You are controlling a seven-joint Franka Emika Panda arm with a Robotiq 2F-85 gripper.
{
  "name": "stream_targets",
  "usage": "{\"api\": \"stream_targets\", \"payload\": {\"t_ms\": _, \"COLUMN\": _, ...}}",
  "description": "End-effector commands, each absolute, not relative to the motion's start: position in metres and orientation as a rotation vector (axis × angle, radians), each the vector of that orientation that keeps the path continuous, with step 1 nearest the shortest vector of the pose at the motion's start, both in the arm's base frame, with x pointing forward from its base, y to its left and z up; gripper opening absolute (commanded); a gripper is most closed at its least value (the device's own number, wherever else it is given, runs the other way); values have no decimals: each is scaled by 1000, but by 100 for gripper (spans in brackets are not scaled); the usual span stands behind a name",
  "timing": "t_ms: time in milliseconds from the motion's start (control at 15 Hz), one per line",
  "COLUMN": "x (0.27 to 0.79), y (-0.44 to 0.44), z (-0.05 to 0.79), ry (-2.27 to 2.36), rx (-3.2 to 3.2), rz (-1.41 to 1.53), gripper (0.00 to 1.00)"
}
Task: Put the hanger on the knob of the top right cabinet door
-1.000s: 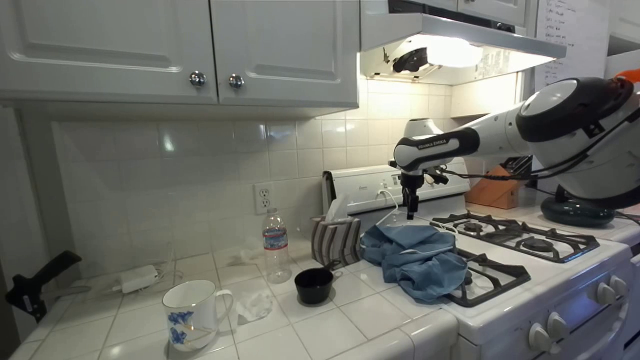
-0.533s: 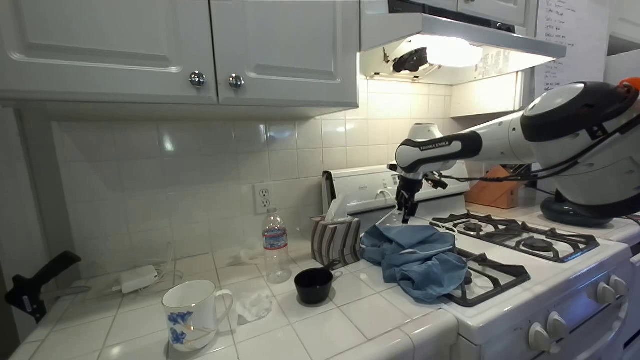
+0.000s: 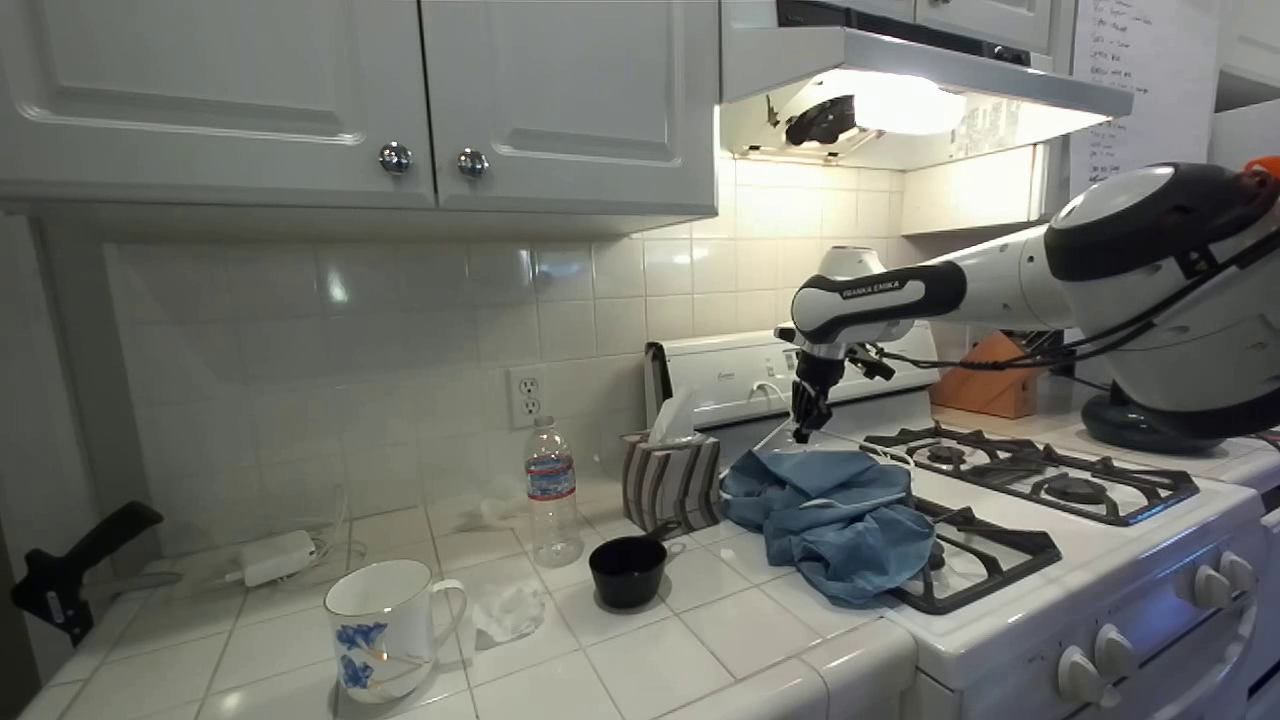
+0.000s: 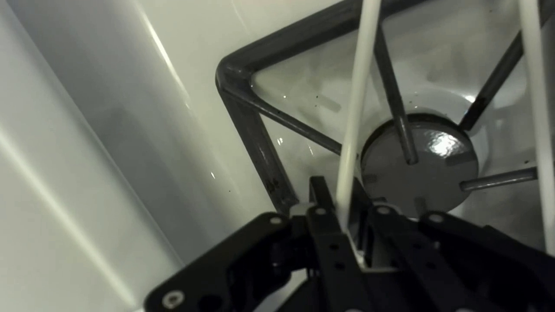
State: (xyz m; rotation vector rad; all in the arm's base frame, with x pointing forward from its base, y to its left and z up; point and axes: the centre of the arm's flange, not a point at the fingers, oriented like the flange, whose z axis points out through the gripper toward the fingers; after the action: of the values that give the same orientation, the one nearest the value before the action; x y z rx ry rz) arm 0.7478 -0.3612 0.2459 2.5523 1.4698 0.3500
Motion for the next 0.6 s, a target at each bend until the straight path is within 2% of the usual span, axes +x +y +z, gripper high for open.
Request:
{"api": "stream_targets", "payload": {"t_ms": 0, "x": 763, "y": -365, "z": 247, "ry": 1432, "rx": 2608, "rz": 322, "gripper": 0}}
{"api": "stream_targets", "payload": {"t_ms": 333, "x": 742, "y": -353, "z": 249, "ry": 1379, "rx": 2715, "rz": 239, "gripper": 2}}
{"api": "stream_targets", "payload": {"t_ms": 533, "x": 721, "y": -352, "z": 257, "ry": 1188, "rx": 2781, "rz": 201, "gripper": 2}}
